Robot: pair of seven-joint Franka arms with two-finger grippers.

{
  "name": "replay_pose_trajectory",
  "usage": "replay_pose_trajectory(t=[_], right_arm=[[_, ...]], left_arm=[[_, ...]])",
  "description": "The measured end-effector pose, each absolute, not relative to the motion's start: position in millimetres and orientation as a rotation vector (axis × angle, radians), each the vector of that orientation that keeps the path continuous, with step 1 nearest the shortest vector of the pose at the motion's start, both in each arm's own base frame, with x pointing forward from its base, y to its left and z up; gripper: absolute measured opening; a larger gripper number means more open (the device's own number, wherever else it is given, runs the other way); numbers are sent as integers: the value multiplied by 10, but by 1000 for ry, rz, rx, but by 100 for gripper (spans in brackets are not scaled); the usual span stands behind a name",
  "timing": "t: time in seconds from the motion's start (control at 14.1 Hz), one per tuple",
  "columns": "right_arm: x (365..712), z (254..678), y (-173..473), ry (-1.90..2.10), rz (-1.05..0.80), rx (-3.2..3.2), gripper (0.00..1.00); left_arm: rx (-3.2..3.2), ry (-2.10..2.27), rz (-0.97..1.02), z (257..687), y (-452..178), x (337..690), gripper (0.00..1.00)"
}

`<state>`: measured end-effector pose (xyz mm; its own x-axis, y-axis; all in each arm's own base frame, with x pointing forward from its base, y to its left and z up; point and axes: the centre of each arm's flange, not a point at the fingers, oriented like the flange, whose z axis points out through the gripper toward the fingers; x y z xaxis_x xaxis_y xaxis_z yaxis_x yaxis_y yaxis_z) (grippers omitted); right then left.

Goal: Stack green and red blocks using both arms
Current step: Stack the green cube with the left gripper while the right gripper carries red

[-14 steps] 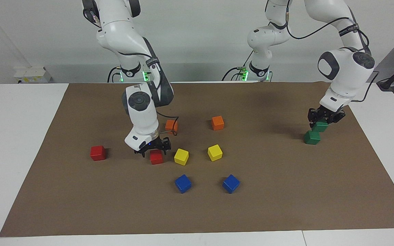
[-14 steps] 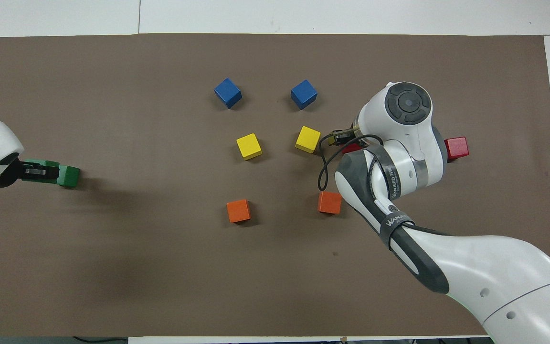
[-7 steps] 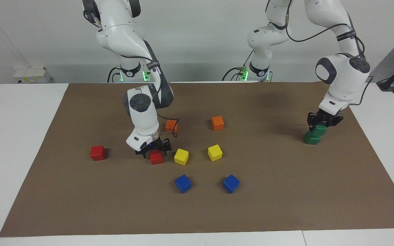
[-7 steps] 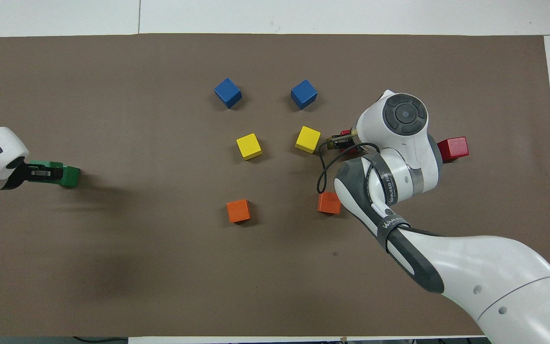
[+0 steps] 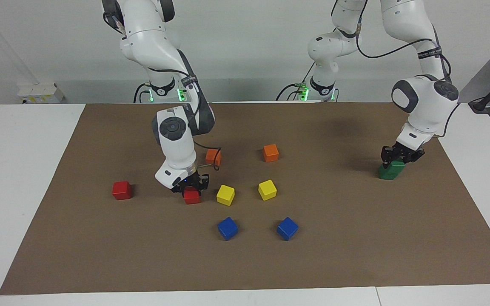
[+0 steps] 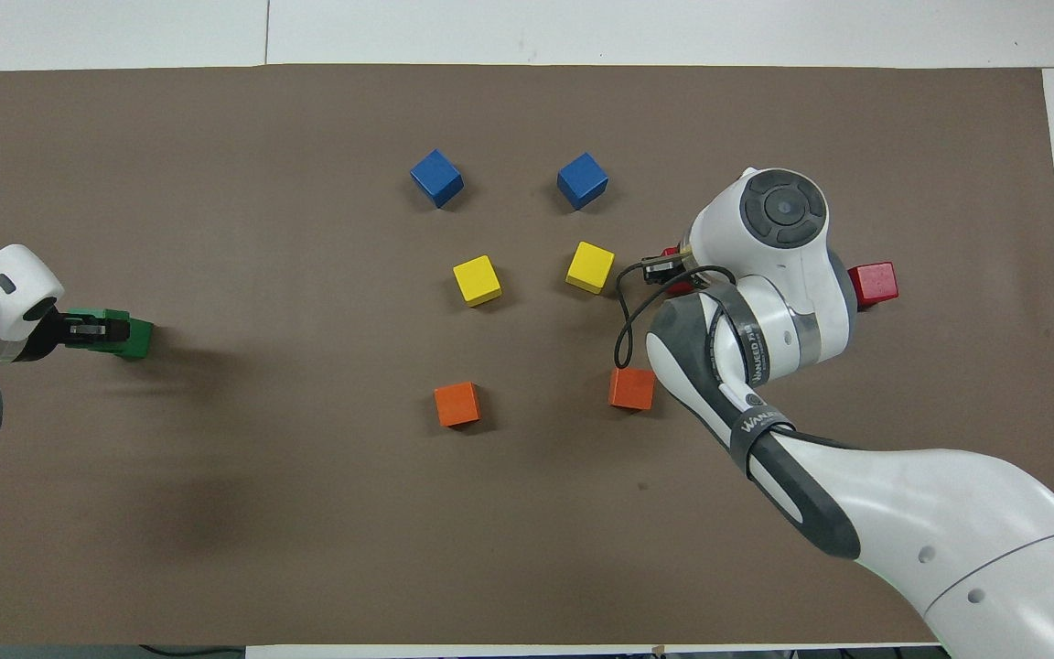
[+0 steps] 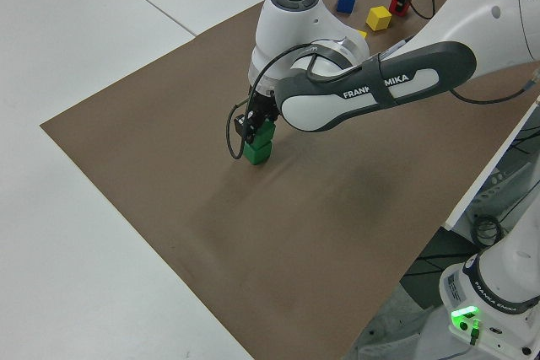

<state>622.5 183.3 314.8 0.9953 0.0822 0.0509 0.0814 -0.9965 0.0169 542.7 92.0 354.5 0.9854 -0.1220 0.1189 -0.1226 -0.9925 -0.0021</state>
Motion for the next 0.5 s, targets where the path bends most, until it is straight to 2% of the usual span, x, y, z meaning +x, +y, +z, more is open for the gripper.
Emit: replay_pose_trajectory(t=[0.21, 0.5], right_arm=[[6276, 3664, 1468, 61, 112, 3126, 55], [5947, 4345, 589, 59, -13, 3117, 55]], left_arm=[[3124, -187, 187, 3544, 930, 5427, 55], [3121, -183, 181, 3543, 935, 5430, 55]])
